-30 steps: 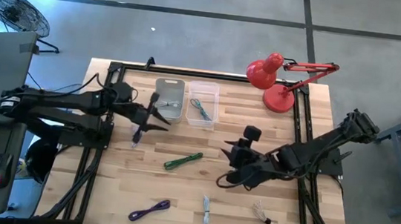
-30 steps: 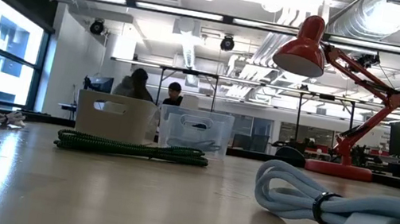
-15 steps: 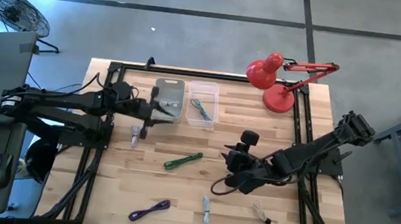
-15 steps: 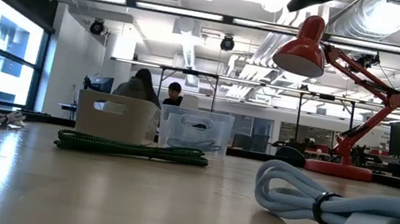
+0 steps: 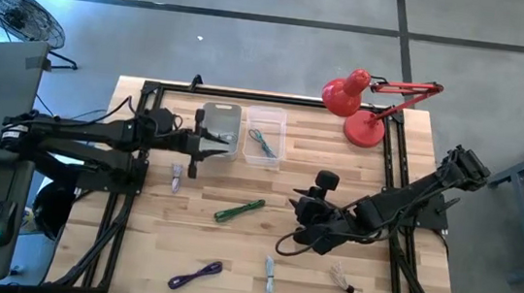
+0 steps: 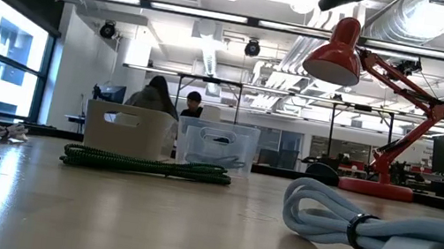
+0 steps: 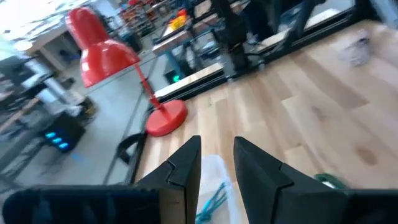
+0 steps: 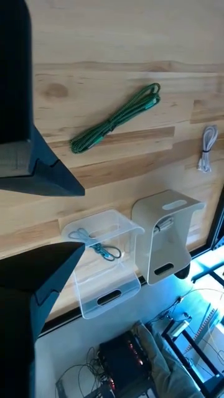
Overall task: Pick & Place USB Port
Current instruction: Put the green patterned charger cable into the white bin
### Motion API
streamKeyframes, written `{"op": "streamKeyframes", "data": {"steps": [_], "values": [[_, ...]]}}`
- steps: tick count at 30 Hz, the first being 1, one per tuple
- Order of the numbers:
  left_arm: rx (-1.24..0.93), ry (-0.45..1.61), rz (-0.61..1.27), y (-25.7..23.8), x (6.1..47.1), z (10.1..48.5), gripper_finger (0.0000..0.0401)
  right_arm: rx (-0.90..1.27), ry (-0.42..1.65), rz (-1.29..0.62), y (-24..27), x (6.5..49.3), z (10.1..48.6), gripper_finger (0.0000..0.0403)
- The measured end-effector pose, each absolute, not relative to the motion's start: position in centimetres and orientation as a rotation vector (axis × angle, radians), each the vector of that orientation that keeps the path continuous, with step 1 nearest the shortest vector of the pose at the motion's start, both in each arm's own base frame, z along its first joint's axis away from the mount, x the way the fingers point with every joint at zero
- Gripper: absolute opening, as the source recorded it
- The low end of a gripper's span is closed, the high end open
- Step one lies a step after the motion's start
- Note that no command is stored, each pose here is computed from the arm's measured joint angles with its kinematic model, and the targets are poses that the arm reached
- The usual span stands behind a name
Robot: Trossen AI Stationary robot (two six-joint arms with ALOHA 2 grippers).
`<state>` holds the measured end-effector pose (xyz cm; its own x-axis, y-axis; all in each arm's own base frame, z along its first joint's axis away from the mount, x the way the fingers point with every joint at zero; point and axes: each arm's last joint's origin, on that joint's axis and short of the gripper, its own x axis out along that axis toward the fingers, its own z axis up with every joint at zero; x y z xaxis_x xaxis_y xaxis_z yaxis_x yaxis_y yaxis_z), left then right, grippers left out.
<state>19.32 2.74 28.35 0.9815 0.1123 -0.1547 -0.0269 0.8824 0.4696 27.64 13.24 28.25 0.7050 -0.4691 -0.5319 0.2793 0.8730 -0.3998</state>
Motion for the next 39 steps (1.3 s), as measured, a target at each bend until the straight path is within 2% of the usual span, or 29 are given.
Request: {"op": "streamKeyframes", "data": {"steps": [7,20,24,27,32,35,39], "values": [[0.587,0.226,0.22,1.7,19.4,28.4,0.0093,-0.291,0.666,-0.431,13.2,27.6,28.2,0.0121],[0.627,0.218,0.157,1.3,19.4,28.3,0.0093,-0.267,0.665,-0.436,13.2,27.6,28.2,0.0121],[0.58,0.237,0.158,1.3,19.4,28.1,0.0097,-0.248,0.663,-0.438,13.2,27.6,28.2,0.0121],[0.562,0.28,0.2,1.4,19.3,27.8,0.0123,-0.239,0.669,-0.428,13.3,27.6,28.2,0.0121],[0.537,0.292,0.219,1.5,19.3,27.7,0.0204,-0.228,0.671,-0.423,13.3,27.6,28.2,0.0121],[0.541,0.277,0.178,1.3,19.3,27.8,0.0251,-0.228,0.67,-0.423,13.3,27.6,28.2,0.0121],[0.583,0.26,0.085,1.1,19.3,27.7,0.0291,-0.231,0.667,-0.429,13.3,27.6,28.2,0.0121]]}}
